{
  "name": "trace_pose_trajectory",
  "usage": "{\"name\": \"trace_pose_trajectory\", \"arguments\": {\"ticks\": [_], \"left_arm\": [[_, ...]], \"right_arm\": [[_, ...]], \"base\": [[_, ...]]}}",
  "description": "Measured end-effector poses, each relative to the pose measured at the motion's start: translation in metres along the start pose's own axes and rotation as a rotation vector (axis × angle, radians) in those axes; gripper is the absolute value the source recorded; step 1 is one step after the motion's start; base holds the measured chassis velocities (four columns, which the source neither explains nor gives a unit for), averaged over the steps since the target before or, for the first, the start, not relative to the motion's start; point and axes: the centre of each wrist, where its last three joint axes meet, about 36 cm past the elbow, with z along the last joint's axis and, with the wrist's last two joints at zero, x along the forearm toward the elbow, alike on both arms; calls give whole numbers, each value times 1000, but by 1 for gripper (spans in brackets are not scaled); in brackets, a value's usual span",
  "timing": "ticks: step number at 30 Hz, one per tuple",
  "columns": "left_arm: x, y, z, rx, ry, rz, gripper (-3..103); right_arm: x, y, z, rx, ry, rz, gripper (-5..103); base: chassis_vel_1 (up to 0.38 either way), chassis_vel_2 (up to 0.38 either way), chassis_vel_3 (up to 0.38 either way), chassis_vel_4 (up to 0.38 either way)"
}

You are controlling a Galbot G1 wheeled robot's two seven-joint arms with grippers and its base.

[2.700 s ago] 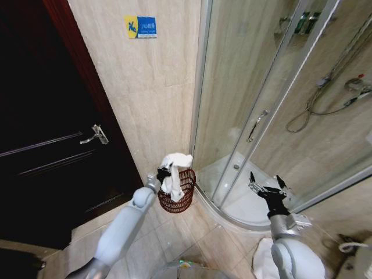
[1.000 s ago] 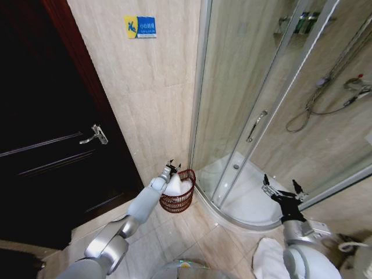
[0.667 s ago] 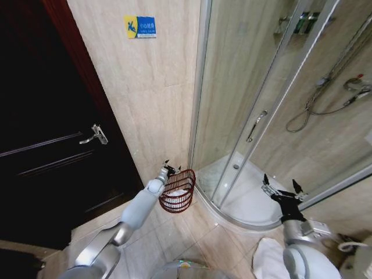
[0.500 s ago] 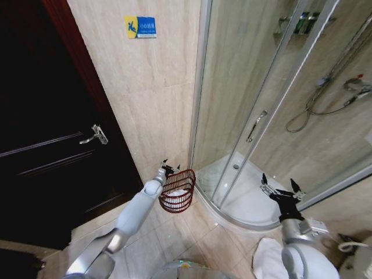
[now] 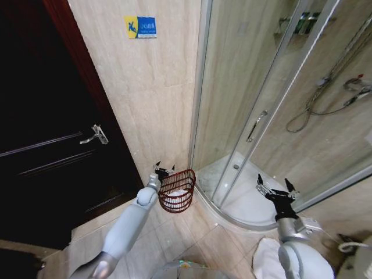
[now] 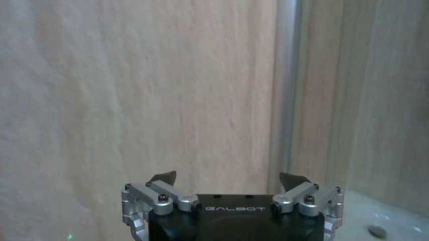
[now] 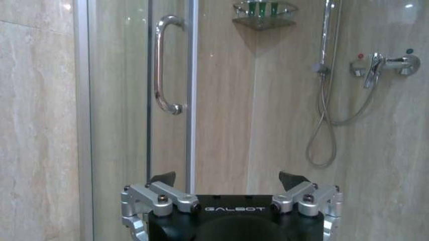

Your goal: Discard the used towel into the hamper.

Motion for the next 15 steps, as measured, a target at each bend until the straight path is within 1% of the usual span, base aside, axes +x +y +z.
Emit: {"name": "trace_pose_trajectory", "arguments": {"ticks": [4, 6, 7, 10, 11, 13, 15], "left_arm": [[6, 5, -4, 2, -11, -19, 100], [11, 14, -12, 12, -37, -55, 100], [11, 14, -12, 12, -37, -55, 100], [16, 24, -21, 21, -64, -84, 100], [16, 24, -21, 21, -64, -84, 100], [25, 36, -32, 38, -96, -113, 100], [28, 39, -35, 43, -103, -124, 100]], "right_arm": [[-1, 1, -1, 2, -1, -6, 100], [-1, 1, -1, 4, 1, -10, 100], [-1, 1, -1, 4, 1, -10, 100], [-1, 1, -1, 8, 2, -13, 100], [-1, 1, -1, 8, 2, -13, 100], [-1, 1, -2, 10, 0, -17, 100], [-2, 1, -3, 9, 0, -19, 100]], "base": [[0, 0, 0, 0], [0, 0, 0, 0], [0, 0, 0, 0], [0, 0, 0, 0], [0, 0, 0, 0], [0, 0, 0, 0], [0, 0, 0, 0]]}}
